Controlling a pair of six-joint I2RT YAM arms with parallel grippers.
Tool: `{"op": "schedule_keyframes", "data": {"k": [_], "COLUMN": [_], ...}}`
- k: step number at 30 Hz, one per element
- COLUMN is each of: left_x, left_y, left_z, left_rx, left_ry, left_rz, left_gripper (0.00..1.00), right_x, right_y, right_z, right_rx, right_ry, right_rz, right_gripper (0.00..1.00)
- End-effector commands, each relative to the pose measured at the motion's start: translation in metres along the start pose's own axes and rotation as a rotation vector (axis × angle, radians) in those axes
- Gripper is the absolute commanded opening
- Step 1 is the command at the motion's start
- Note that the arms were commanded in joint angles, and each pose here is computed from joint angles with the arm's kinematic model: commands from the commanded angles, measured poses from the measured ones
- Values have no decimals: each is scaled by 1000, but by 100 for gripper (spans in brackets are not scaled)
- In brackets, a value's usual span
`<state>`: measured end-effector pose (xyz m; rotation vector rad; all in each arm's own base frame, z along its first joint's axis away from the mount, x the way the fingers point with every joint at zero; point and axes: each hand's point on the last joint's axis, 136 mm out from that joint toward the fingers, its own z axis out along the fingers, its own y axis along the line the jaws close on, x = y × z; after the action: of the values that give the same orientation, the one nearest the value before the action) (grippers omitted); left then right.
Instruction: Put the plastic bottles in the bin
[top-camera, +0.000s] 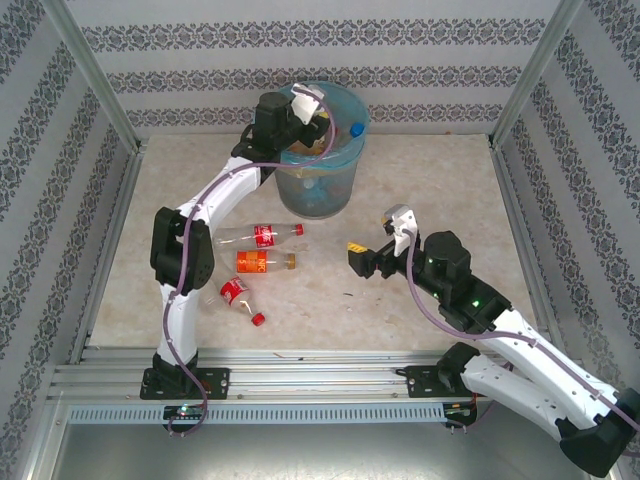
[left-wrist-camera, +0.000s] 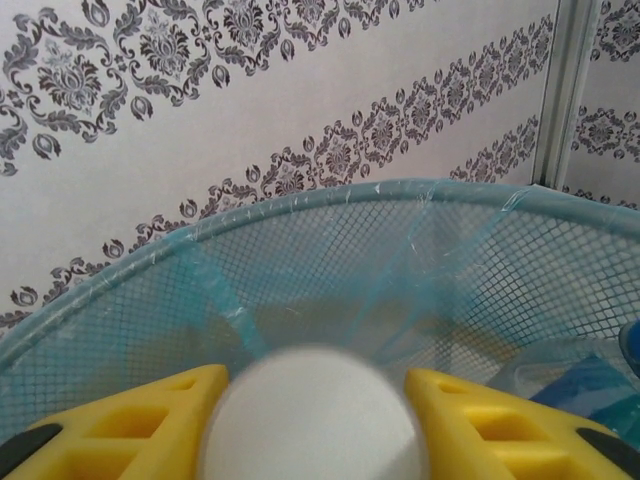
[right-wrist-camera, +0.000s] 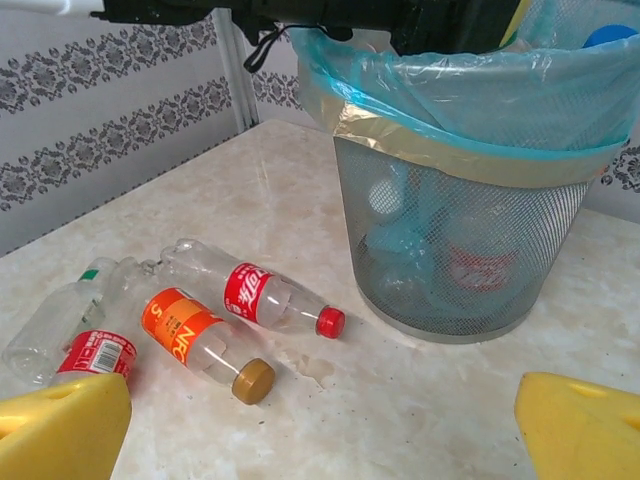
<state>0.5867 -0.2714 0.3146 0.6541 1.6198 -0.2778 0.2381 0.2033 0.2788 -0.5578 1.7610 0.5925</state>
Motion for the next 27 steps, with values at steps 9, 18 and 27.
{"op": "schedule_keyframes", "data": {"k": [9, 18, 27], "left_x": [-133, -143, -97], "left_y": [-24, -25, -10], "left_z": [-79, -129, -185], "left_rx": [227, 195, -15], "left_ry": [-239, -264, -177], "left_rz": [-196, -261, -337], "left_gripper": [57, 49, 49], "right_x": [-20, -20, -6], "right_y": [-8, -4, 56], "right_z": [-3, 3, 36], "right_rx": [66, 49, -230], "right_ry": [-56, -45, 62], "right_rz": [13, 22, -174], "right_gripper": [98, 96, 88]}}
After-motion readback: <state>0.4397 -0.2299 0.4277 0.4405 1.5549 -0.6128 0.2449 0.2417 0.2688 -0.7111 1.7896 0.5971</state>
